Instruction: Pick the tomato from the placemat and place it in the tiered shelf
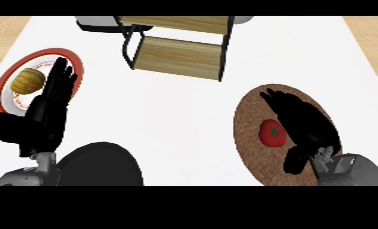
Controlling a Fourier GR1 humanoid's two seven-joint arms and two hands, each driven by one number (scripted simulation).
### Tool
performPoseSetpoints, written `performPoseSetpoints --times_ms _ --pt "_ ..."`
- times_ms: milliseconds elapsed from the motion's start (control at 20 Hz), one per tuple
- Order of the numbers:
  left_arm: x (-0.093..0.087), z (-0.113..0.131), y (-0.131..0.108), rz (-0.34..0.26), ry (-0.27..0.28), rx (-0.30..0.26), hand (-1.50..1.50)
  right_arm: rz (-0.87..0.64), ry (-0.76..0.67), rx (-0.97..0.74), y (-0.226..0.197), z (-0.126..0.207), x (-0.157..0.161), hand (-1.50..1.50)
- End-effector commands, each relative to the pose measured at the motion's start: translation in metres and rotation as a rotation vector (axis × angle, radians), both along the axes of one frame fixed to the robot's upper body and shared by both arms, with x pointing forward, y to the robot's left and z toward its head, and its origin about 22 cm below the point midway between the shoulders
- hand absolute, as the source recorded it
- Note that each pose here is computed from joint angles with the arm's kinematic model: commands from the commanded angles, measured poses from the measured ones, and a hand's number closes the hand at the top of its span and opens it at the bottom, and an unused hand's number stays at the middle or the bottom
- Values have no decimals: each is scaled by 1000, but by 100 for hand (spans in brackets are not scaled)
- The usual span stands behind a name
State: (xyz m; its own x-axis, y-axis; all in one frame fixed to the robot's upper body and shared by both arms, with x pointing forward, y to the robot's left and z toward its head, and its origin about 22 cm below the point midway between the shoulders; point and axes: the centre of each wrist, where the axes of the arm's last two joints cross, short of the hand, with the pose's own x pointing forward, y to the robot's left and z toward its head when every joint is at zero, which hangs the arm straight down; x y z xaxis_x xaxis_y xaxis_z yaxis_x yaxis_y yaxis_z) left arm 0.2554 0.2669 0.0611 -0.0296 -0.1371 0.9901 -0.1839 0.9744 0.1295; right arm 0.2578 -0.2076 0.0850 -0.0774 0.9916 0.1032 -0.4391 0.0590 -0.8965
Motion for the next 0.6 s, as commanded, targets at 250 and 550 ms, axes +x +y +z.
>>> performPoseSetpoints --times_ms 250,550 --pt "10 -2 -11 0 13 1 0 40 -19 47 -16 -36 12 -150" --pt "0 -14 -6 -12 -11 -16 0 29 -4 60 3 -57 -5 -150"
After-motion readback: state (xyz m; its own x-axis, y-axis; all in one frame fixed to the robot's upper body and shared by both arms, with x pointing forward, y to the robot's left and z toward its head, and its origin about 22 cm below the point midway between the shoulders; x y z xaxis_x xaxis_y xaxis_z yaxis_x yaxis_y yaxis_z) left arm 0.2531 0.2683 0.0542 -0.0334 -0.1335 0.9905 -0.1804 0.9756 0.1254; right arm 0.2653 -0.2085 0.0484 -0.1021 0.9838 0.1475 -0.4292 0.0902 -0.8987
